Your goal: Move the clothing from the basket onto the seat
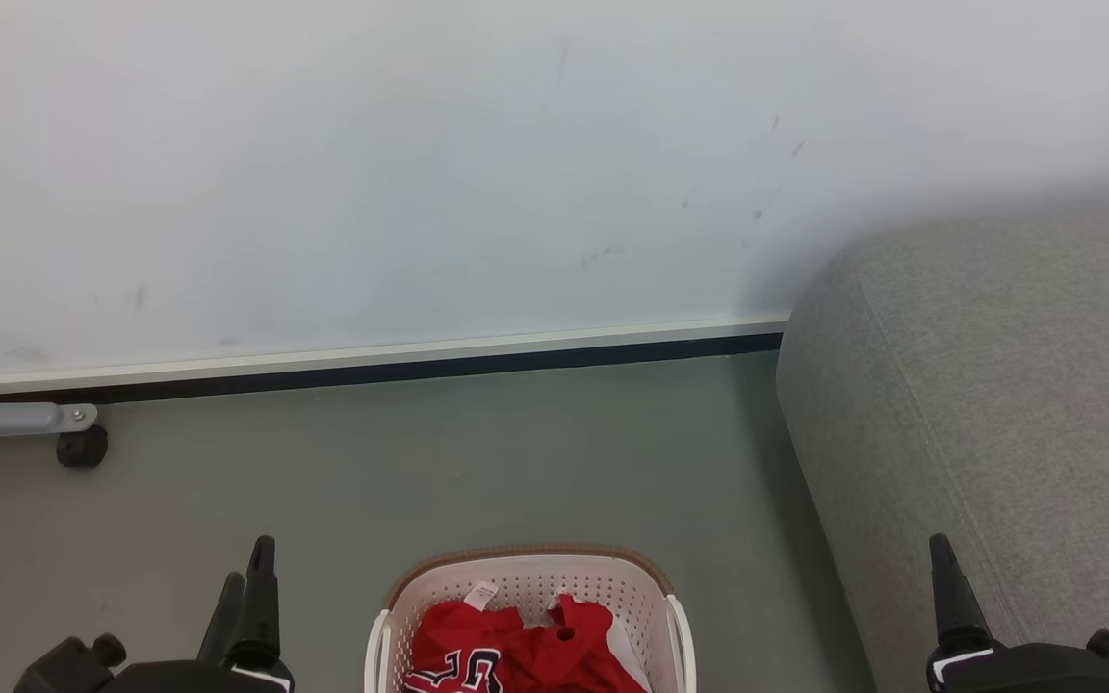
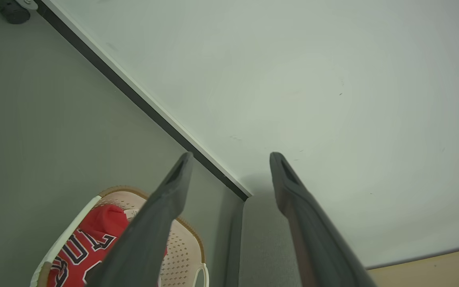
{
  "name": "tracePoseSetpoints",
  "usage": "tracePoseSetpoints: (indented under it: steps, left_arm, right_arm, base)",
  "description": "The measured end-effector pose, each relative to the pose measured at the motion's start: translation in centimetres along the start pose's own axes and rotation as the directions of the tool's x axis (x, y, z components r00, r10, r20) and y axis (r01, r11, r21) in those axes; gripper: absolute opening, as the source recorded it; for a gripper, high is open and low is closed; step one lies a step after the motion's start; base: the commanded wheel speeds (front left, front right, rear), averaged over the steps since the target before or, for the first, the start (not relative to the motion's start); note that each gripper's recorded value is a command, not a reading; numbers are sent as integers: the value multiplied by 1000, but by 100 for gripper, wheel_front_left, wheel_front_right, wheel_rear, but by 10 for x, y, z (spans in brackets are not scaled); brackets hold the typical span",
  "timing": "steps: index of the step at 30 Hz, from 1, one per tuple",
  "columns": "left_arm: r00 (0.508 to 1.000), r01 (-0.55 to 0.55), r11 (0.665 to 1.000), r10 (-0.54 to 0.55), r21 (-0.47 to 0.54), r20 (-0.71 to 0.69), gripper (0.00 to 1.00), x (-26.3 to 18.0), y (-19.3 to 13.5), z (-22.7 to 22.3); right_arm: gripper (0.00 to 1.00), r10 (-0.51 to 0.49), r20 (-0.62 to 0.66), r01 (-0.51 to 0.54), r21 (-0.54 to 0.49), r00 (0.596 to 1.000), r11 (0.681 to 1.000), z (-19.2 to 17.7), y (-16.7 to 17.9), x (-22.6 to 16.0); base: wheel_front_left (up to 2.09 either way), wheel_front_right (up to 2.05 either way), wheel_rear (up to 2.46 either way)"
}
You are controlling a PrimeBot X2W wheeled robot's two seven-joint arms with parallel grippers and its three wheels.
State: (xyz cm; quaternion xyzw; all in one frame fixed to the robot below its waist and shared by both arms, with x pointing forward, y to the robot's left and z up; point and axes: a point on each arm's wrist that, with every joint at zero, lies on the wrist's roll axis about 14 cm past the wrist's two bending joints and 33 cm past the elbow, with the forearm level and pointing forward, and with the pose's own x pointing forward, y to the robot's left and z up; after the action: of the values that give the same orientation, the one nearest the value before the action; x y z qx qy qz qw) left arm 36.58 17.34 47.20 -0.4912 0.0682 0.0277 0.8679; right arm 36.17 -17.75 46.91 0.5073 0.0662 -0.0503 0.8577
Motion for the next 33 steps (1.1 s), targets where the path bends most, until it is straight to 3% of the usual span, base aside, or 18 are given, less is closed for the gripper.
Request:
tracePoseSetpoints:
  steps: [9,16,33]
  left_arm:
    - [999,25,978,-29,206,17,100,0,-7,7]
    - [999,11,946,-22,325,31,100,-4,-3,9]
    - [996,6,820,-53,572,65,100,-12,-4,13]
  right_arm:
    - [100,31,4,-29,-156,1000,987,-4,11,-2]
    - [100,58,2,-55,-277,998,959,-8,17,-4]
    - [100,108,7,-89,-513,994,854,-15,24,-13]
  base:
    - [0,0,0]
    - [0,0,0]
    - [0,0,0]
